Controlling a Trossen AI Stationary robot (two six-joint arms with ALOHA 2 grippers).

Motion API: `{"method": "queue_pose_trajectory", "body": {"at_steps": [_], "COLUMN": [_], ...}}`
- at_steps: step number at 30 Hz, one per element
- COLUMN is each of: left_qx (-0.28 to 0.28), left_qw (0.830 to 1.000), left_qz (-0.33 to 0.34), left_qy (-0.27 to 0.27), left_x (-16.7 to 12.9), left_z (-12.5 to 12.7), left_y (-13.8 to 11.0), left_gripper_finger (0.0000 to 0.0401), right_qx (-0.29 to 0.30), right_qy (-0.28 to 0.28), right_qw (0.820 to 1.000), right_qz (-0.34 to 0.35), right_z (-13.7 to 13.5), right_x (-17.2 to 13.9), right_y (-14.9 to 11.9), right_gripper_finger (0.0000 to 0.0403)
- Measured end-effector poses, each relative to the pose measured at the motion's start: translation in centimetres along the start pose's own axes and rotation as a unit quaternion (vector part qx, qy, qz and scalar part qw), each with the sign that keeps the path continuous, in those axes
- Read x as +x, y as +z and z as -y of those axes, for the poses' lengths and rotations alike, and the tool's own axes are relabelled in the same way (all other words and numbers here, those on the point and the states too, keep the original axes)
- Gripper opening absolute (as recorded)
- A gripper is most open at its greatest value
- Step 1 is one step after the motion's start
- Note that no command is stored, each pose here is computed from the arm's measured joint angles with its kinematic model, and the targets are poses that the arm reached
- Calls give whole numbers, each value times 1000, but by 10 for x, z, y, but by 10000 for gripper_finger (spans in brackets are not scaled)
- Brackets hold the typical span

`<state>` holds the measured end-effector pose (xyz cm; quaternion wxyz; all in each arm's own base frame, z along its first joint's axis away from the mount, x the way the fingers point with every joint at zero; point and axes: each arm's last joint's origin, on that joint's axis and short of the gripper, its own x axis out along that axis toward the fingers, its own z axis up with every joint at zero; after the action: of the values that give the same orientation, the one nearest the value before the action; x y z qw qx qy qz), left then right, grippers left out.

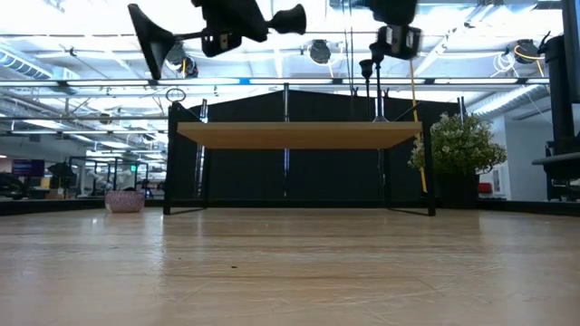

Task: Pick & Place candle stick holders
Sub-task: Put the black candle holder on the shelf

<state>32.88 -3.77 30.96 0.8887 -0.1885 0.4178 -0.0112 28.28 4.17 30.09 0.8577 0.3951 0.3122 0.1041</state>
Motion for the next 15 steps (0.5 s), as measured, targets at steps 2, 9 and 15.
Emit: {"method": "queue_pose_trajectory", "body": {"at_steps": [2,9,15], "left_qx": [6,43,83], "left_qw": [1000,977,933], "left_qz": [25,196,342], "left_qy": [11,74,73], "left_x": [-10,-44,-66], "left_z": [-2,-16,-40], "left_y": [3,33,68], "left_gripper_finger": [14,14,14], "right_qx": [2,-26,-33], "right_qy": [-9,-69,-148], "right_qw": [1000,997,988], "right_qz": [-10,-20,18], "right_z": [1,-5,-14], "right_x": [-2,-15,-35], "right_y": [-3,-20,-36], "right_gripper_finger": [102,8,2]}}
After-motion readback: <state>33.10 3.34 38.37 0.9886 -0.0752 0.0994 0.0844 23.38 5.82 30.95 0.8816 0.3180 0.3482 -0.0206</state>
